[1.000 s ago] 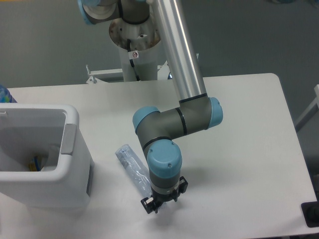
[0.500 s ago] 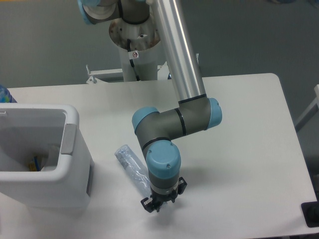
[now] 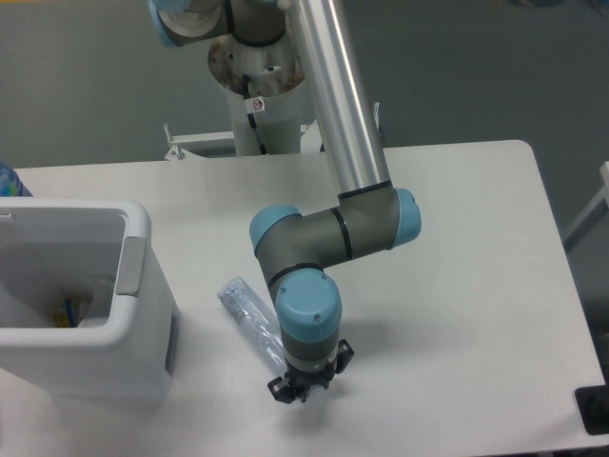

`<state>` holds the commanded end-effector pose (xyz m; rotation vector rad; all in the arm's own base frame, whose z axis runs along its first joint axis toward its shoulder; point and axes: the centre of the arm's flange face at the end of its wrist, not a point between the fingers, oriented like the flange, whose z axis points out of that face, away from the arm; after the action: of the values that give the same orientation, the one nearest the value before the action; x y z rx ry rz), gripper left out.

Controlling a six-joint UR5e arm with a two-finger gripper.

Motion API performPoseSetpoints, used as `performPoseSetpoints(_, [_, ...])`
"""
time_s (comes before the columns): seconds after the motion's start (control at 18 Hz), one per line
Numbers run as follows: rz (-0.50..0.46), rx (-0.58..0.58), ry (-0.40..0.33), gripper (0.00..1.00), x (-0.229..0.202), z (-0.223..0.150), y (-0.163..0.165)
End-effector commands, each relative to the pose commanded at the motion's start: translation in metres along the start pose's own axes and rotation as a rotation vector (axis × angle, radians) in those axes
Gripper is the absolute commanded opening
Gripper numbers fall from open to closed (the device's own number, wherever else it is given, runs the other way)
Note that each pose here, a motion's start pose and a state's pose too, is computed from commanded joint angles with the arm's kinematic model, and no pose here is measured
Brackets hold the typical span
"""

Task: Place the trash in the trash can
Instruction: 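Lower the gripper around the bottle cap end and close, then lift the bottle by its cap end off the table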

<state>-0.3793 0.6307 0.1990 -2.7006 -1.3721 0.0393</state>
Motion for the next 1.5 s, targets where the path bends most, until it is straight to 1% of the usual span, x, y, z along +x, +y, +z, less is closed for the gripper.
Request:
performPoseSetpoints(0.11, [0.0,0.0,-0.002,0.36,0.0,-0.001,0.0])
performPoseSetpoints(0.5, [0.002,0.006,0.0,0.32,0.0,-0.005,0.0])
performPoseSetpoints(0.61, [0.003,0.015,0.005,0.31,0.0,-0.012,0.0])
performPoseSetpoints(0.67, [0.003,0.016,0.005,0.27,0.0,-0.014,0.0])
performPoseSetpoints(0.72, [0.003,0.019,0.007,0.26,0.0,-0.017,0.0])
performPoseSetpoints(1.0, [0.016,0.051,0.019,0.25,0.001,-0.04,-0.001])
performPoseSetpoints(1.11, [0.013,0.088,0.027,0.25,-0.002,-0.067,-0.002])
performPoseSetpoints(1.17, [0.004,0.121,0.034,0.25,-0.006,-0.087,-0.006])
performPoseSetpoints(1.28, [-0.04,0.223,0.056,0.25,-0.031,-0.132,-0.022])
performPoseSetpoints(1.39, [-0.054,0.328,0.126,0.25,-0.039,-0.179,-0.036])
performPoseSetpoints(1.5, [-0.076,0.407,0.167,0.25,-0.052,-0.227,-0.047])
